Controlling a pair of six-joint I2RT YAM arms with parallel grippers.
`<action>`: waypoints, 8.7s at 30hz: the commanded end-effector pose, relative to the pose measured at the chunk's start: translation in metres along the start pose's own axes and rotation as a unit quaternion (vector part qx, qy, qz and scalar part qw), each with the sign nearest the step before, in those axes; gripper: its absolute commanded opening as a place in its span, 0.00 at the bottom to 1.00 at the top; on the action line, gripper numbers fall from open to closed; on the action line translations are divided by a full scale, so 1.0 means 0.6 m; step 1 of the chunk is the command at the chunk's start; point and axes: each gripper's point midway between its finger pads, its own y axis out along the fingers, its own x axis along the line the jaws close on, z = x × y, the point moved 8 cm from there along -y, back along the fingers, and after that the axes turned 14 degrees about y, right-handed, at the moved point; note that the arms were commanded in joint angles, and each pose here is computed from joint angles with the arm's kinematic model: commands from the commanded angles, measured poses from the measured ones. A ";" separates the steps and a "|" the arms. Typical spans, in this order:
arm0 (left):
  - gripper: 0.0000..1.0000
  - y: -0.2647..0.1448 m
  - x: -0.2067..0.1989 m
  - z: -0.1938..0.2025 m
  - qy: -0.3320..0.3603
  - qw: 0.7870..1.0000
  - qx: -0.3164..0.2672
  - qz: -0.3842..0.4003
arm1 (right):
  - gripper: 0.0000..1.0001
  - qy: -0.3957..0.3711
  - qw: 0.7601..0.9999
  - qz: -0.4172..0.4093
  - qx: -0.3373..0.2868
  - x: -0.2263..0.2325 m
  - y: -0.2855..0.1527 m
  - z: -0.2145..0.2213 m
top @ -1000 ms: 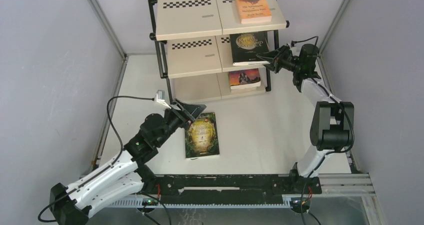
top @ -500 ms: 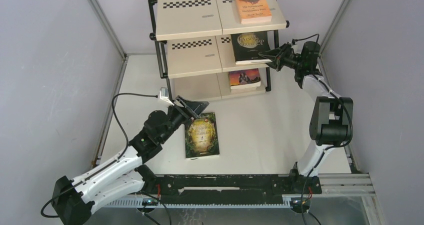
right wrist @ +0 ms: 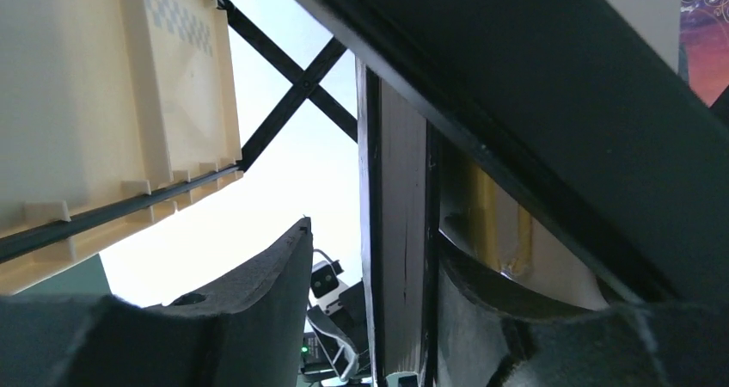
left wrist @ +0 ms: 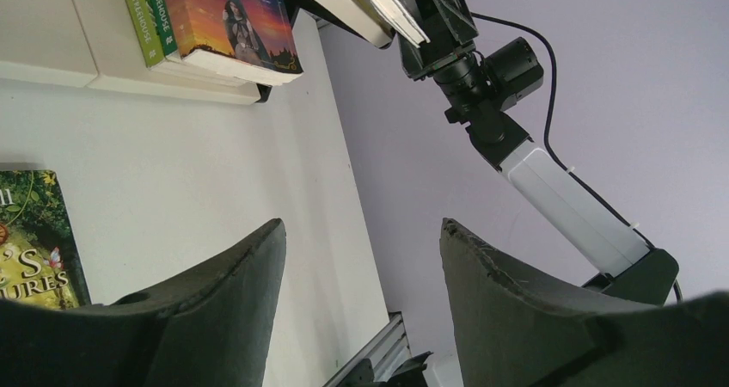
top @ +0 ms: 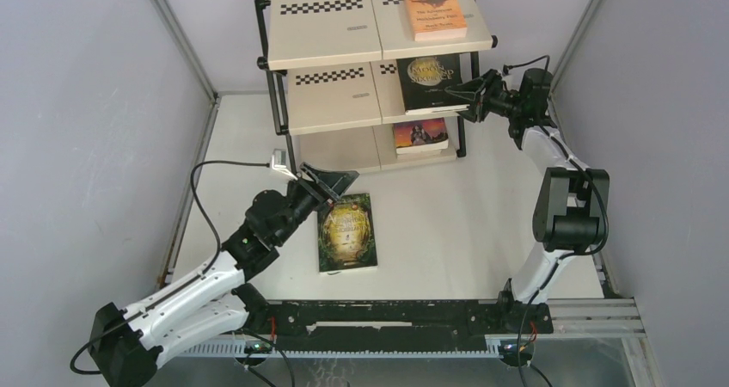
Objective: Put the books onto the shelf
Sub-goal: Place the book on the shelf, then adjust the book on the shelf, then pick up the book from the center of the board.
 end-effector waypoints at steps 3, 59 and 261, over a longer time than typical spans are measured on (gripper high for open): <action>0.70 -0.009 -0.037 -0.033 -0.013 0.998 -0.032 0.044 | 0.55 -0.034 0.999 0.003 0.001 0.033 -0.018 0.026; 0.70 -0.033 -0.033 -0.021 -0.009 0.998 -0.006 0.055 | 0.52 -0.112 0.983 0.104 -0.106 -0.010 -0.068 0.128; 0.79 -0.089 0.250 0.168 -0.040 0.951 0.218 -0.217 | 0.37 -0.168 0.944 0.223 0.177 -0.467 0.130 0.442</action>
